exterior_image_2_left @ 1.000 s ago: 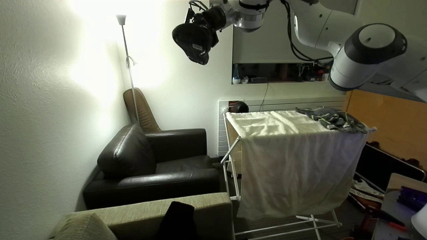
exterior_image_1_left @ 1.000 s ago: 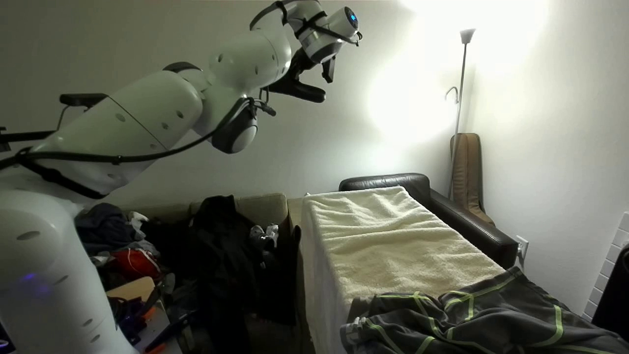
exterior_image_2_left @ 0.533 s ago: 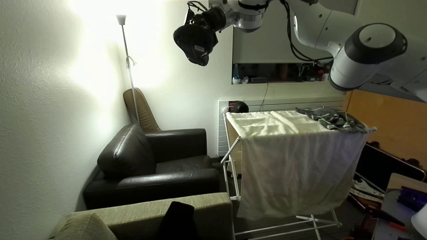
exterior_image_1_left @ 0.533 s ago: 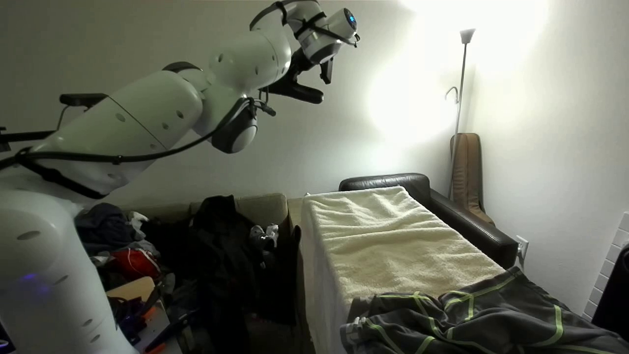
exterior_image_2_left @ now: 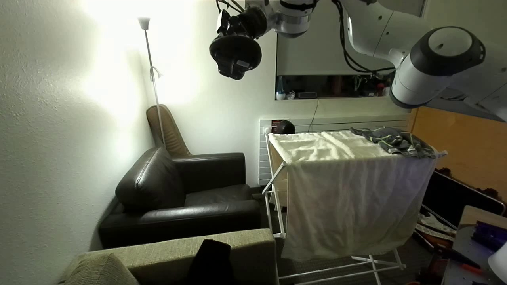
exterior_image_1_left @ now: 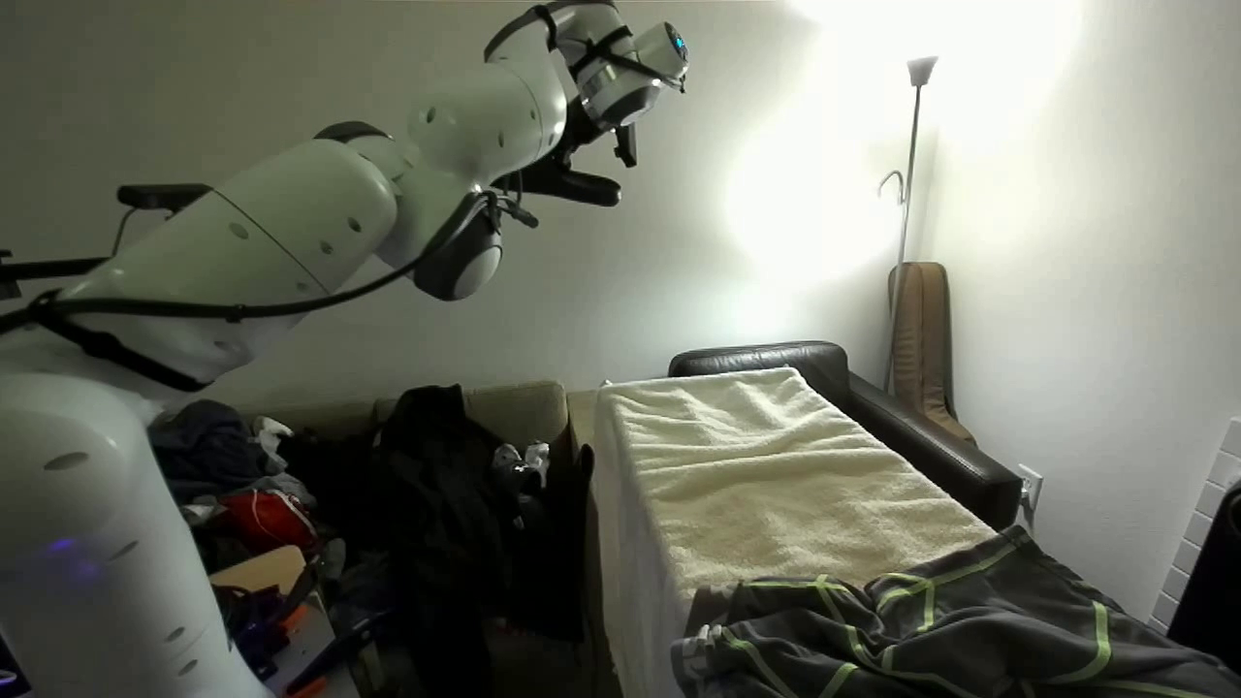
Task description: Put the black flip flop on the sofa
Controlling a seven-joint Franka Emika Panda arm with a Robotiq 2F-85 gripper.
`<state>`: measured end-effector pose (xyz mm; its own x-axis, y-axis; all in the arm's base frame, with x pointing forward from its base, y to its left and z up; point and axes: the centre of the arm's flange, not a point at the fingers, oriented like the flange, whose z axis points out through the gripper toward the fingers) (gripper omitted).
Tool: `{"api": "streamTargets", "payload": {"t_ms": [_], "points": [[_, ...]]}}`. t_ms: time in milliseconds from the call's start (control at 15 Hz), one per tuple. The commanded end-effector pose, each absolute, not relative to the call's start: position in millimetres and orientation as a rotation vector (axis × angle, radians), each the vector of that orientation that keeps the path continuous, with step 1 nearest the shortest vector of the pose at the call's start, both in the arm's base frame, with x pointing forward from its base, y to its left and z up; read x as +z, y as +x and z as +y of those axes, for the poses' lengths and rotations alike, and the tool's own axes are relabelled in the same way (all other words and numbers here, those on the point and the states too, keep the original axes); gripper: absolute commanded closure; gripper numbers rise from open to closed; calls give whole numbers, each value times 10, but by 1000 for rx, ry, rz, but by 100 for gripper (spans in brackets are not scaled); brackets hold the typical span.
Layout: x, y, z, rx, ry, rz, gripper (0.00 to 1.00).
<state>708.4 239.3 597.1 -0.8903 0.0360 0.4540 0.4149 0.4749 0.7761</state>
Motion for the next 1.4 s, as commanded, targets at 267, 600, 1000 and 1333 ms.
{"api": "streamTargets", "payload": {"t_ms": [267,600,1000,1333], "points": [[6342,7550,2815,-1324,-100,-2408,98],[6321,7506,2861,-1337,-58,-2404,98],[5951,6889,2688,-1356,-137,-2386,92],[5960,6900,2657,-1361,-142,-2388,92]]}}
